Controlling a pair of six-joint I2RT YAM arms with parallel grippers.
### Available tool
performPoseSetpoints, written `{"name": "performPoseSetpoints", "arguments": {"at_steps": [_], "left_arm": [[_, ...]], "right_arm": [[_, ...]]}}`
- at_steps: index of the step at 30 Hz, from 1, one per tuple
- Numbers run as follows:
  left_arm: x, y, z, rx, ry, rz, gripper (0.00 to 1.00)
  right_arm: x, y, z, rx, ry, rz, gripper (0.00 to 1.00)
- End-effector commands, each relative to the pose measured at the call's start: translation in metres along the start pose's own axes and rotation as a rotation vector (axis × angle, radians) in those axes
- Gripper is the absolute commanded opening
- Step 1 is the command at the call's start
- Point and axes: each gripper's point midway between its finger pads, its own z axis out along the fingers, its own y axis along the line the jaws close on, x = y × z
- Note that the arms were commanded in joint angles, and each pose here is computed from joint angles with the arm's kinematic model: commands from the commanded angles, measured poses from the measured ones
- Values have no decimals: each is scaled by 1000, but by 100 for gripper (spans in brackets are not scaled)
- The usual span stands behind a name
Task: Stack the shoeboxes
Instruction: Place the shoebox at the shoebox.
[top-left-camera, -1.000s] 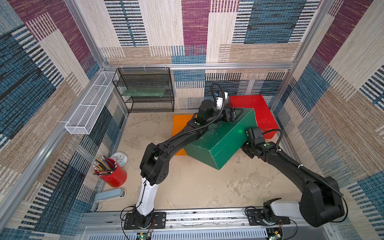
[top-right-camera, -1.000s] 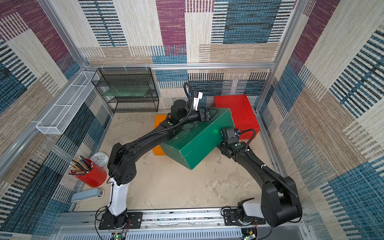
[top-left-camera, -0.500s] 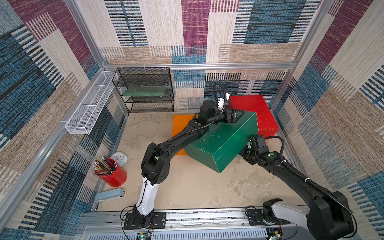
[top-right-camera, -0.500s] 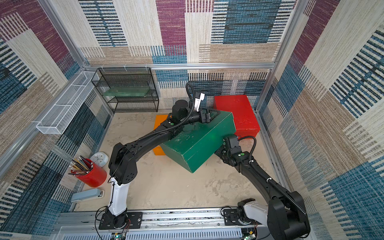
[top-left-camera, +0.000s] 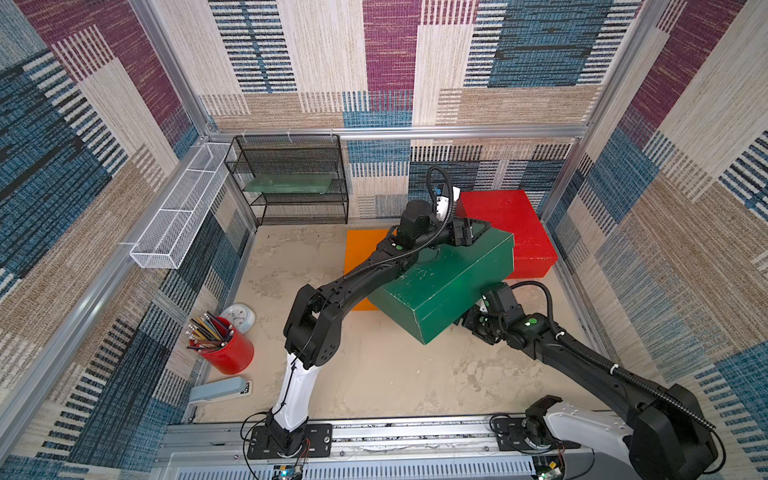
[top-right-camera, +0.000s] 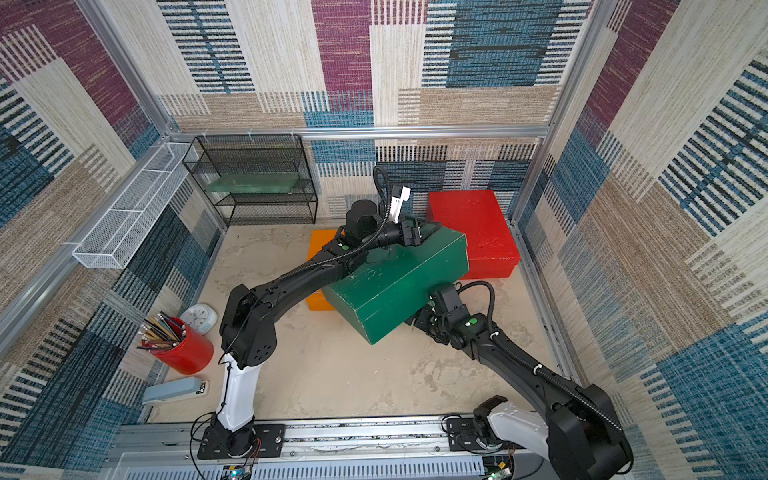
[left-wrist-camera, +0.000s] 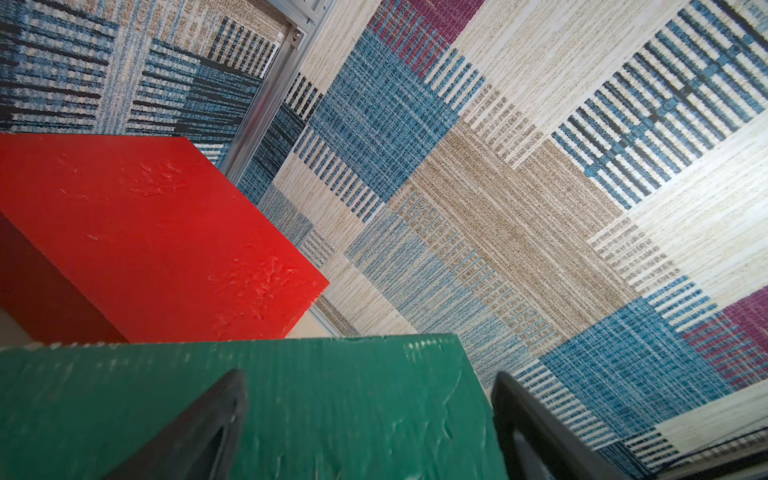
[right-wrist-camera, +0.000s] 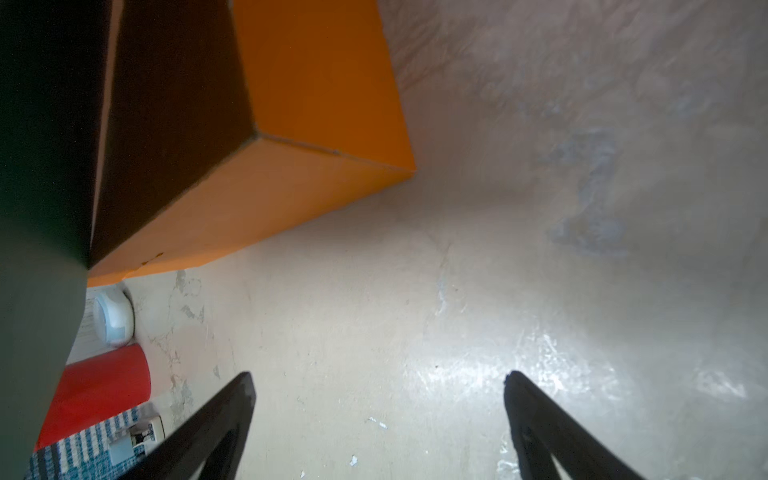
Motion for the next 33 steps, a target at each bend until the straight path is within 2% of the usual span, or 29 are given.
{"name": "performPoseSetpoints", "arguments": {"at_steps": [1,14,27,33], "left_arm": [[49,40,-2,-138,160,-134,94],[48,43,-10,-147,175,-119,94],[21,46,-20,-141,147,-109,97],[-4,49,-35,-137,122,-104,98]], "right_arm": [[-6,22,-3,-66,-35,-18,95],[29,52,30,-106,101,-116,95],[33,99,68,-175,174,-150,95],[32,112,74,-188,180,-145,95]]}}
